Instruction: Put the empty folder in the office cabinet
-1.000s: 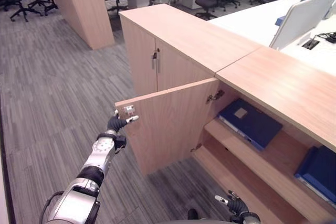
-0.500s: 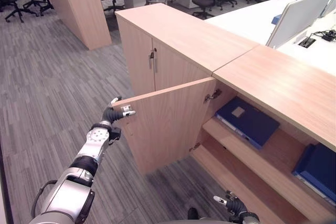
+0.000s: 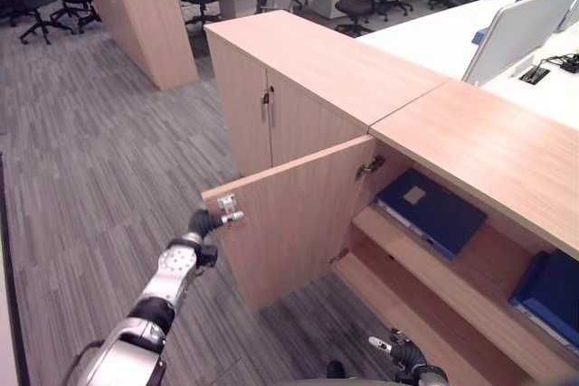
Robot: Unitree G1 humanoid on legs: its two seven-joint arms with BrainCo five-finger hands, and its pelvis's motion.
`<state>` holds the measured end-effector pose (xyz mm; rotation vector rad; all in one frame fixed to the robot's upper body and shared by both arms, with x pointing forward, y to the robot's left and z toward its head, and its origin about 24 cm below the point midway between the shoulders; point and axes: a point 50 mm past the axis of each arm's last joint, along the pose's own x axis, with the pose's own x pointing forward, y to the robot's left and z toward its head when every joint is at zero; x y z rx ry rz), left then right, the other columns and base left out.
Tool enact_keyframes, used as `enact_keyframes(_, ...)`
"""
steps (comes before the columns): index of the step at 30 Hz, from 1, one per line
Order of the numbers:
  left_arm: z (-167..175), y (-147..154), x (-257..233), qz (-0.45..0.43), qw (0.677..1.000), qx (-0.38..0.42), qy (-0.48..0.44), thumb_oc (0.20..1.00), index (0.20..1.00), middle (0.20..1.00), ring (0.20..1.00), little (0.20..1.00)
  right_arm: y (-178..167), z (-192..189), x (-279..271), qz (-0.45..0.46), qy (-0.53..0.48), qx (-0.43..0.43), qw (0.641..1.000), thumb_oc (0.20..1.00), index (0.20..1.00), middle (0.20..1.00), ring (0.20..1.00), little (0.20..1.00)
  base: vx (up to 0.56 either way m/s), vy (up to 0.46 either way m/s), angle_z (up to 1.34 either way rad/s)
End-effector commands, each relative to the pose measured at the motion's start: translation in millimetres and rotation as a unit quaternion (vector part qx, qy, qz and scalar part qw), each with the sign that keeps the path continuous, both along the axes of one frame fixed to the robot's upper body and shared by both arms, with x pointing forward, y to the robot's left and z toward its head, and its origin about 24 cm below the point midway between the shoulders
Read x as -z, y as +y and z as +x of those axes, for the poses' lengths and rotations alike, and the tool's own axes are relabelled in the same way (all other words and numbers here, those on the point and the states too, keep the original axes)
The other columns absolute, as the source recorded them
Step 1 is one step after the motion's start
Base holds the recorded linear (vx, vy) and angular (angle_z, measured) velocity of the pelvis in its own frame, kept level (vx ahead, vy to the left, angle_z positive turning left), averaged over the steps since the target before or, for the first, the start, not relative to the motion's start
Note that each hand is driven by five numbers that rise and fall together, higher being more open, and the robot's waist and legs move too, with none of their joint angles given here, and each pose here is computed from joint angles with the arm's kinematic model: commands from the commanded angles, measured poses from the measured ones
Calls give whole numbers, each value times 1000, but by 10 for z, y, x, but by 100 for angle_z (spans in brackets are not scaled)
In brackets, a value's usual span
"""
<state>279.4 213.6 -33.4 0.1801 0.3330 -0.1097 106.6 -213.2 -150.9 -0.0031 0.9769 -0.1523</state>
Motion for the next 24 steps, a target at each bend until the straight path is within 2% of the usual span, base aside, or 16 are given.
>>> enact_keyframes(1,108,-460,-85,-17,994,105,-25,1000,1000,1000,1000,1000,-62,209,-70,0,-32,16,999,1000,1000,1000,1000,1000,-146,30,-6)
enact_keyframes(5,-35,-475,-35,-51,993,107,-19,1000,1000,1000,1000,1000,-93,473,-179,0,-72,38,997,1000,1000,1000,1000,1000,-230,14,-35)
enact_keyframes(6,-162,-417,7,-56,992,114,-8,1000,1000,1000,1000,1000,-82,607,-245,1,-95,34,995,1000,1000,1000,1000,1000,-337,14,-73)
enact_keyframes(8,-232,-397,36,-59,991,116,-2,1000,1000,1000,1000,1000,-74,659,-267,-1,-101,31,994,1000,1000,1000,1000,1000,-174,33,-106)
enact_keyframes(18,-739,-333,248,-57,984,157,53,1000,1000,1000,1000,1000,-86,770,-290,-7,-100,30,995,1000,1000,1000,1000,1000,-80,-93,-82)
enact_keyframes(22,-859,-428,330,-73,981,167,72,1000,1000,1000,1000,1000,-196,771,-312,-21,-98,30,995,1000,1000,1000,1000,1000,-62,-136,-84)
enact_keyframes(24,-859,-572,348,-96,978,170,72,1000,1000,1000,1000,1000,-339,729,-318,-42,-88,41,994,1000,1000,1000,1000,1000,-80,-196,-60)
